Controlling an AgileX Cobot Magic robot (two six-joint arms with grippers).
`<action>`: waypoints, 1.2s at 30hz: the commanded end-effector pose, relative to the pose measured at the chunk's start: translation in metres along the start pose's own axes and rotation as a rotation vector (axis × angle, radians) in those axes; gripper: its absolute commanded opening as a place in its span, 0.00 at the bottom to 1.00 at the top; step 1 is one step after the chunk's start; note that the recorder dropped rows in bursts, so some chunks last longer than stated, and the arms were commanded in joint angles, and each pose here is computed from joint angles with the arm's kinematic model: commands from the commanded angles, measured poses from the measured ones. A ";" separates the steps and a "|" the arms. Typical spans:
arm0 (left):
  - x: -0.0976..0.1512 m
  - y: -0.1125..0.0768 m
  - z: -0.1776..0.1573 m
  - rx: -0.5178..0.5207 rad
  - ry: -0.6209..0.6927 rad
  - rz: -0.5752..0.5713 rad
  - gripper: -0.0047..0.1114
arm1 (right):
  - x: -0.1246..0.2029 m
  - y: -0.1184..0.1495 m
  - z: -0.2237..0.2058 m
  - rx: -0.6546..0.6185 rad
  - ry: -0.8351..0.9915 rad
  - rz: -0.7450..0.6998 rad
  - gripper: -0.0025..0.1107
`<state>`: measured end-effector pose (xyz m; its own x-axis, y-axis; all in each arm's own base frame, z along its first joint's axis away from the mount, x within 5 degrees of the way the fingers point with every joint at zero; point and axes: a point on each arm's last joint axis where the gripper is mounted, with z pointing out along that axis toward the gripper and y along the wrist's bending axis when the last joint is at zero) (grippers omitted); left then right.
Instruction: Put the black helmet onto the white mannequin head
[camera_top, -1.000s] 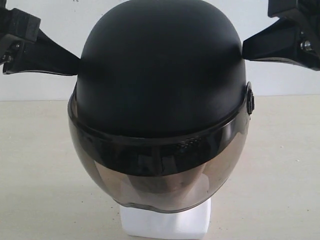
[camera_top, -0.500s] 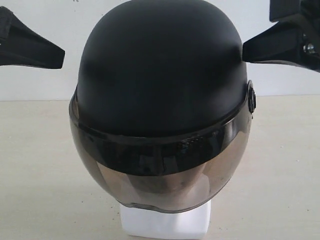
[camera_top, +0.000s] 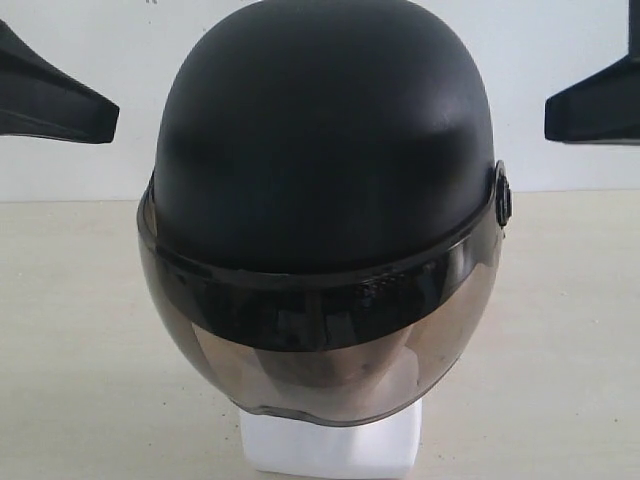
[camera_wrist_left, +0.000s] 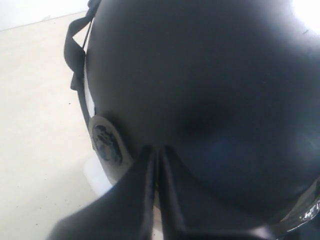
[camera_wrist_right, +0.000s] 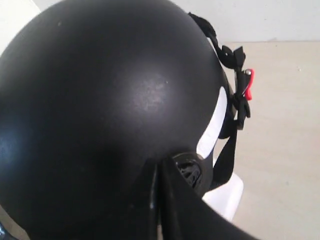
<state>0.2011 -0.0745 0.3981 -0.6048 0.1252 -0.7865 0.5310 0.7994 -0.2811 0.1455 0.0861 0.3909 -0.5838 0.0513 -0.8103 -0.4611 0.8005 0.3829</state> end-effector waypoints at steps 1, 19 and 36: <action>0.000 -0.002 0.001 0.016 0.001 -0.014 0.08 | 0.011 -0.005 0.006 0.011 0.043 0.018 0.02; -0.001 0.000 0.005 0.014 -0.006 -0.019 0.08 | 0.027 -0.018 0.023 0.019 -0.008 0.081 0.02; 0.002 0.014 0.031 0.022 0.091 -0.056 0.08 | 0.024 -0.024 0.047 0.011 0.013 0.102 0.02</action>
<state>0.2272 -0.0781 0.3774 -0.6720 0.1251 -0.7299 0.4992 0.8045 -0.3217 0.1677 0.0955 0.3443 -0.6471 0.1201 -0.7529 -0.3978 0.7893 0.4677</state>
